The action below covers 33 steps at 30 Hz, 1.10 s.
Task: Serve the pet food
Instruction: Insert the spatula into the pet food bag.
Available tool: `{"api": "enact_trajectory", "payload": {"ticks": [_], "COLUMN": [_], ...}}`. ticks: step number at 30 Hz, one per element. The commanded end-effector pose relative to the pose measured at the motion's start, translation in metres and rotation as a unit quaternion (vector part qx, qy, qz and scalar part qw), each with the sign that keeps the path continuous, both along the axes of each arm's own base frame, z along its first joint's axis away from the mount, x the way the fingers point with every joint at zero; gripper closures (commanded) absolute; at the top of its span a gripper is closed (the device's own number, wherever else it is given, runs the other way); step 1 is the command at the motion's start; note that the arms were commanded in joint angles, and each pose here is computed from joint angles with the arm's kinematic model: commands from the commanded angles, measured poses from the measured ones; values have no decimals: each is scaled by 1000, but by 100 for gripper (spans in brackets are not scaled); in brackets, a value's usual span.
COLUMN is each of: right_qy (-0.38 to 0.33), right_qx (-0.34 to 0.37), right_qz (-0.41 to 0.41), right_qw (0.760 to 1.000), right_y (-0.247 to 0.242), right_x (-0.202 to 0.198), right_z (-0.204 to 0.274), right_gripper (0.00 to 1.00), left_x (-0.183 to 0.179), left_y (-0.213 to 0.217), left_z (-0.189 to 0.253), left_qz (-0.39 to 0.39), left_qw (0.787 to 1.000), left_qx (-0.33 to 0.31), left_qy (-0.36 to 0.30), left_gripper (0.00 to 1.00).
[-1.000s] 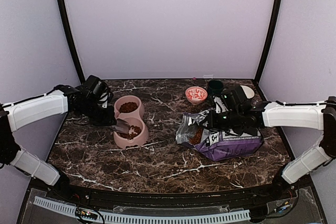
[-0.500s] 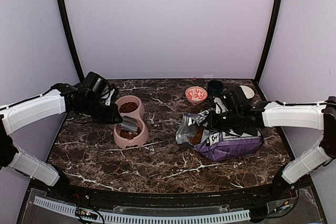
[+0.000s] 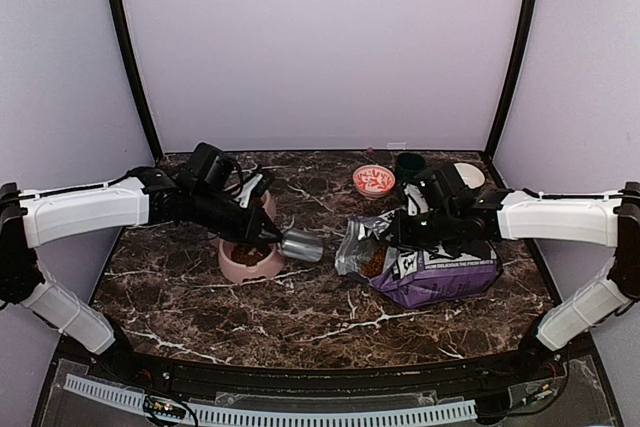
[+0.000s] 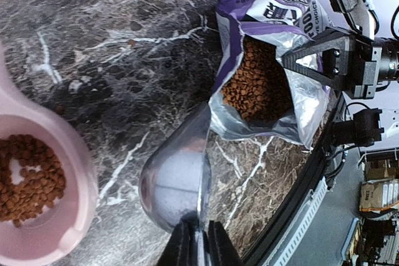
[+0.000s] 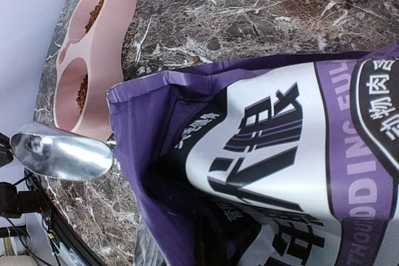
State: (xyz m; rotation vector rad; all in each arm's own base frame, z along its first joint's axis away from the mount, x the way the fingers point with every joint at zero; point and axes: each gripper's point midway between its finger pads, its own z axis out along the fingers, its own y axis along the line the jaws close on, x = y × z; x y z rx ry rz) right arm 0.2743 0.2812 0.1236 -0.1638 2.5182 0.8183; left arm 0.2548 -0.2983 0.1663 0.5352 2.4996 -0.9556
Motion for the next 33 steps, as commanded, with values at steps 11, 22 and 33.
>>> {"api": "enact_trajectory", "payload": {"ticks": [11, 22, 33], "right_qy": [2, -6, -11], "right_qx": [-21, -14, -17], "right_qz": [-10, -13, -11], "right_qw": [1000, 1000, 1000], "right_y": [-2, -1, -2], "right_x": [0, 2, 2], "right_z": [3, 6, 6], "right_gripper": [100, 100, 100], "left_x": [6, -1, -3], "left_y": [-92, -123, -160], "left_z": [32, 7, -42], "left_qz": [-77, -104, -120], "left_qw": [992, 990, 990], "left_qx": [-95, -98, -63], "left_qy": [-21, 1, 23], "left_gripper": [100, 100, 100]}}
